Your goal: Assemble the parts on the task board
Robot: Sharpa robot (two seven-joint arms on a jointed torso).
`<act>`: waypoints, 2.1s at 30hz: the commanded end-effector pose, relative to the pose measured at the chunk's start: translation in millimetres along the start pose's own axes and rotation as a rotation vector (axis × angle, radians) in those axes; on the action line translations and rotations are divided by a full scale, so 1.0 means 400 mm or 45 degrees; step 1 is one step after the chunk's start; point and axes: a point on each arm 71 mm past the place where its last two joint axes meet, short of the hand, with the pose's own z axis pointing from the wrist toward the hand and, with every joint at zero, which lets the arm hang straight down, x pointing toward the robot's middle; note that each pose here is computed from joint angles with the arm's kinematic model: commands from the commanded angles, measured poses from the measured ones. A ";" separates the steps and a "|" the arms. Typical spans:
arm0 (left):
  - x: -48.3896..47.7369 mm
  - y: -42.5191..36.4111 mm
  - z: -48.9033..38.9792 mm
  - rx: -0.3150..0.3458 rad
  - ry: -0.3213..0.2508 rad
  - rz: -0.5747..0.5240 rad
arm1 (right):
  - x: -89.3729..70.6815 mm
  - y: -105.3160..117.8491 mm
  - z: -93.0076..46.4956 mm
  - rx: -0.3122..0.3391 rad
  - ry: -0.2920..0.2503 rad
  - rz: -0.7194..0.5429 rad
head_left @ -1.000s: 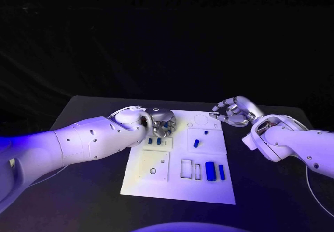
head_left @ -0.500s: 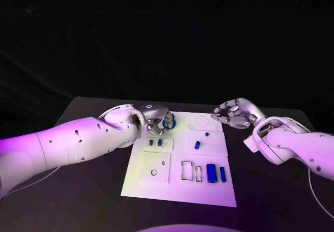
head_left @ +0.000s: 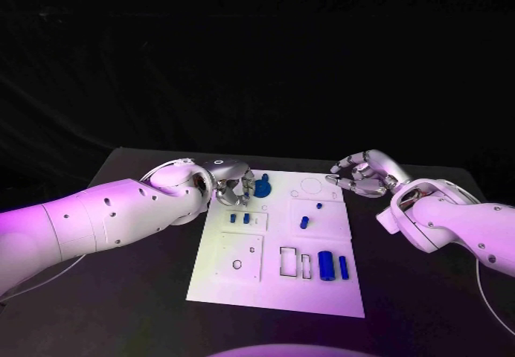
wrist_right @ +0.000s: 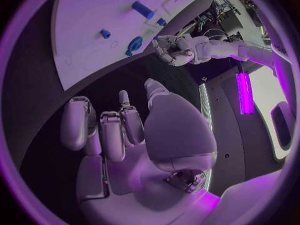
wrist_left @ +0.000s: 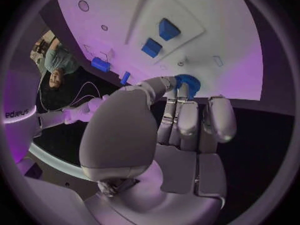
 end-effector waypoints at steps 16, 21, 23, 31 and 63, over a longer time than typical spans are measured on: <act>0.014 0.009 -0.002 -0.033 0.095 -0.031 | 0.002 0.002 0.000 -0.015 0.004 -0.007; 0.018 0.009 0.001 -0.035 0.102 -0.033 | 0.002 0.003 0.000 -0.016 0.004 -0.007; 0.020 0.010 0.001 -0.036 0.102 -0.034 | 0.002 0.003 0.000 -0.016 0.005 -0.007; 0.029 0.009 0.005 -0.036 0.112 -0.040 | 0.003 0.003 0.001 -0.016 0.006 -0.007; 0.047 0.016 0.006 -0.048 0.160 -0.044 | 0.001 0.001 0.000 -0.014 0.003 -0.008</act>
